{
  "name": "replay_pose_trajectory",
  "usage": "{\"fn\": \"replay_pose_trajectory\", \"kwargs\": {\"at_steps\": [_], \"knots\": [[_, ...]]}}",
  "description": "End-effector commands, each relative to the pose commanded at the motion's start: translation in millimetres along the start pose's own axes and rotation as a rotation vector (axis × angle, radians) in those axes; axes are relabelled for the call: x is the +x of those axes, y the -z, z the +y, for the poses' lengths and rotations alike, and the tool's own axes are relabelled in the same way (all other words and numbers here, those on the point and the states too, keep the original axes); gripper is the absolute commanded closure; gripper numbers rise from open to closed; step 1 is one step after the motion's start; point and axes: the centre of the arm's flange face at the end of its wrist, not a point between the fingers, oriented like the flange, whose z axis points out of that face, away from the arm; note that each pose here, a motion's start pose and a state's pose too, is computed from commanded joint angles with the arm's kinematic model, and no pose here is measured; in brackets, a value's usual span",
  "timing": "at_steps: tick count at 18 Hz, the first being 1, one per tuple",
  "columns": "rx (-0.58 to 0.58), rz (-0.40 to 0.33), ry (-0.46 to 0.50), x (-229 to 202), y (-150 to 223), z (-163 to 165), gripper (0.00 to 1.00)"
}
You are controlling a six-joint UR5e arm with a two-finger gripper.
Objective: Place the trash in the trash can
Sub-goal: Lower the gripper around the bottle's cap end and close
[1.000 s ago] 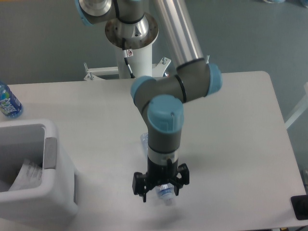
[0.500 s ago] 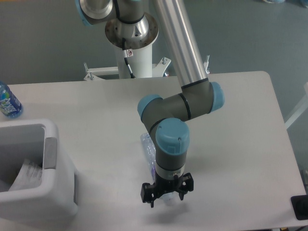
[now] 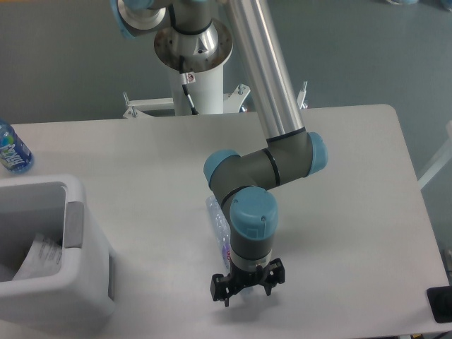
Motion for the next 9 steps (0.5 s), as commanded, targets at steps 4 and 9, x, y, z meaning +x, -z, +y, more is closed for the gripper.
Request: {"fn": "replay_pose_trajectory", "kwargs": {"at_steps": [4,9], "knots": [[-0.004,-0.010,-0.001,0.1,-1.9,2.3,0.11],[-0.007,-0.009,-0.003,1.3,-3.1,3.6,0.36]]}}
